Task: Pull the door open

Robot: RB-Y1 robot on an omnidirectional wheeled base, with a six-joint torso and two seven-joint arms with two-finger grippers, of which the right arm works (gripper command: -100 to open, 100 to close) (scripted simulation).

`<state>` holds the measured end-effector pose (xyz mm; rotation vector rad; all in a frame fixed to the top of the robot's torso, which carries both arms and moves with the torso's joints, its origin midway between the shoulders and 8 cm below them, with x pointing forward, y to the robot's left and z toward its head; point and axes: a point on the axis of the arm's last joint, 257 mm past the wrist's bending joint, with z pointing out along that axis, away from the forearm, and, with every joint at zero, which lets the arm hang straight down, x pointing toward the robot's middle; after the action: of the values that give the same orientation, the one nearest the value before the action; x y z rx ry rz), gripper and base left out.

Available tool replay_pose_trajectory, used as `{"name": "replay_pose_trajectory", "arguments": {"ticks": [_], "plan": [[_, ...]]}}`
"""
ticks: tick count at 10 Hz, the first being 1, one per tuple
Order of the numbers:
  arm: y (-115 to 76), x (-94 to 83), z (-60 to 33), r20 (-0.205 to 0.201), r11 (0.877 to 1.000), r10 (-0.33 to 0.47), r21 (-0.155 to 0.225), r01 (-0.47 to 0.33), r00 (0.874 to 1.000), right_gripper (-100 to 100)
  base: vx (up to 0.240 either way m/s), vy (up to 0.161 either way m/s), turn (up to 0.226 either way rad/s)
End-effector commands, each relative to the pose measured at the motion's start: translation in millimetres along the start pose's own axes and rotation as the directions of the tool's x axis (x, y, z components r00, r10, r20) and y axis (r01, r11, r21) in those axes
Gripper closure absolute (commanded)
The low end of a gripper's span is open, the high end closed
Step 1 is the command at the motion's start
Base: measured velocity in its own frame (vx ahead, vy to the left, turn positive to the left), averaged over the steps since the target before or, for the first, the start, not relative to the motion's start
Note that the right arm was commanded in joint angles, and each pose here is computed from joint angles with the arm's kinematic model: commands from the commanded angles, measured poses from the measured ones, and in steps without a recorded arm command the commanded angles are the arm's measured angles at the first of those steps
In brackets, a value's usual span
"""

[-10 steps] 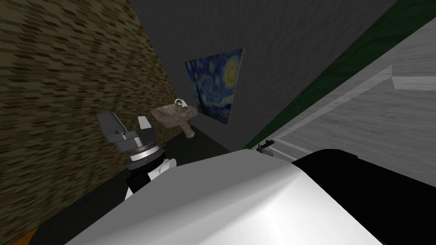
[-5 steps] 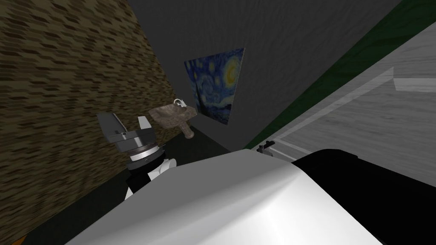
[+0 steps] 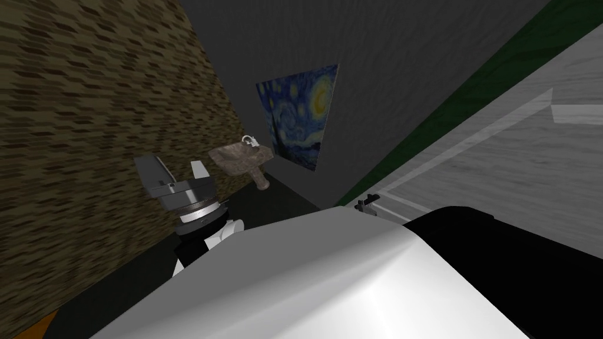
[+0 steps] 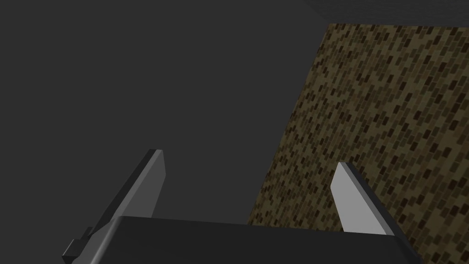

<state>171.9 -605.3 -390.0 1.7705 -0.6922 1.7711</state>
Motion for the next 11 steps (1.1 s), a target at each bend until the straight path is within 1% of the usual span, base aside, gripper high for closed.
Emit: {"name": "replay_pose_trajectory", "arguments": {"ticks": [1, 6, 7, 8, 11], "plan": [[-6.9, -3.4, -4.6, 0.008, 1.000, 0.003, 0.028, -0.004, 1.000, 100, -0.193, 0.061, 0.063], [-28.4, -1.1, -14.5, 0.006, 0.992, 0.013, 0.125, -0.014, 1.000, 100, -0.209, 0.071, 0.054], [-25.3, -0.3, -11.5, 0.003, 0.994, 0.010, 0.111, -0.011, 1.000, 100, -0.096, 0.040, 0.013], [-33.4, -1.3, -16.2, 0.006, 0.990, 0.011, 0.141, -0.012, 1.000, 100, -0.153, 0.037, 0.043], [-47.4, -0.7, -23.9, 0.005, 0.980, 0.012, 0.200, -0.012, 1.000, 100, -0.214, 0.031, 0.048]]}}
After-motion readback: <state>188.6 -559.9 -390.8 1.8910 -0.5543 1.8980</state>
